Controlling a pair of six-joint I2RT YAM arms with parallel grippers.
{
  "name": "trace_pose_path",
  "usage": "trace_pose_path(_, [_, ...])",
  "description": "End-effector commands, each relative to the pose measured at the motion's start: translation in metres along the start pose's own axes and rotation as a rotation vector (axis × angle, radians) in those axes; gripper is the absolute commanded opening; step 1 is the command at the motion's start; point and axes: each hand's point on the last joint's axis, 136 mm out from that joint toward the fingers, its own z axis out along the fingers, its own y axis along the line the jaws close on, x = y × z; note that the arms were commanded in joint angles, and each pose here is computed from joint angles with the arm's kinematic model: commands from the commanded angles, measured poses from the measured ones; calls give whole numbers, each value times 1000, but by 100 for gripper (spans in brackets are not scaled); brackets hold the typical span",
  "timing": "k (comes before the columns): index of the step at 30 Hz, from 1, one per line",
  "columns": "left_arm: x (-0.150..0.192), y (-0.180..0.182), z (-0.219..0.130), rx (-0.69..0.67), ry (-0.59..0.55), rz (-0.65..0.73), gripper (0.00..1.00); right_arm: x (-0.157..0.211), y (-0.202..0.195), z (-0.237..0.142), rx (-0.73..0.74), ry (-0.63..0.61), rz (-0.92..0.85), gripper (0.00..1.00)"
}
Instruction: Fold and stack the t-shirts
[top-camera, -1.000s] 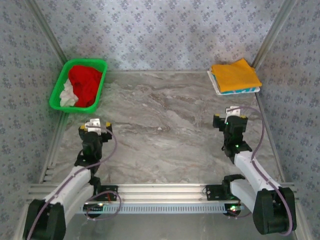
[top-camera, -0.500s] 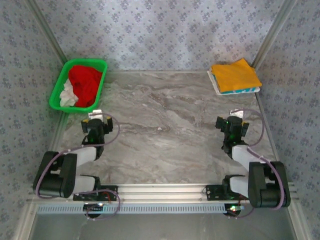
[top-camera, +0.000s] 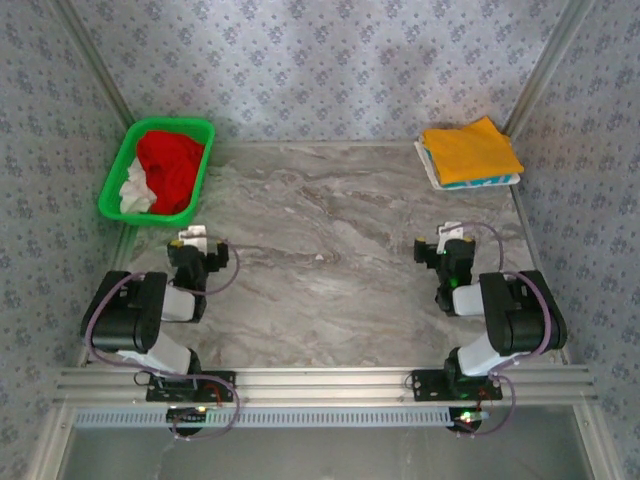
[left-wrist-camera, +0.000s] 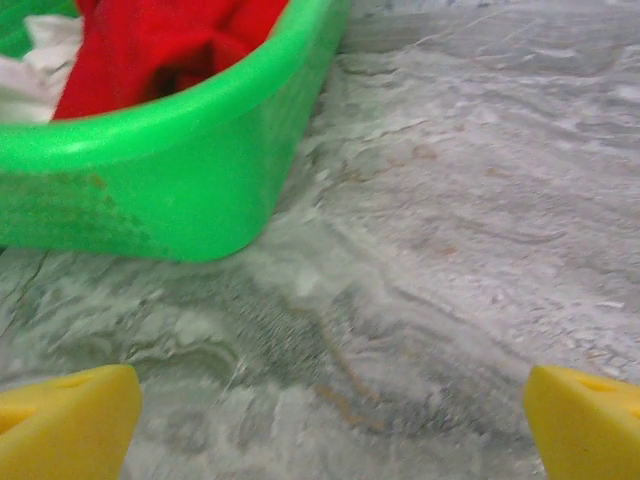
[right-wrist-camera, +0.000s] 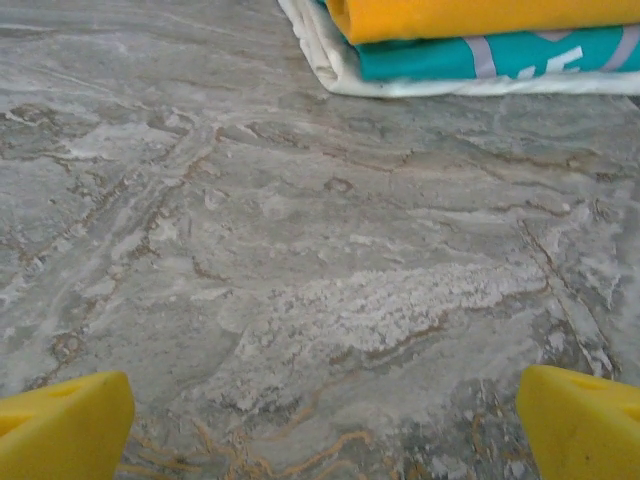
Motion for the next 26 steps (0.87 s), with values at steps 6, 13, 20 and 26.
trace_pose_path(6, [-24, 7, 27, 72, 45, -94, 98, -28, -6, 17, -74, -23, 61, 100])
trace_pose_path(13, [-24, 7, 27, 71, 44, -89, 98, -28, -5, 17, -69, -22, 52, 100])
trace_pose_path(20, [-24, 7, 27, 72, 45, -90, 98, -28, -5, 18, -75, -16, 58, 100])
trace_pose_path(26, [-24, 6, 27, 73, 45, -89, 98, -29, -5, 17, -74, -22, 57, 100])
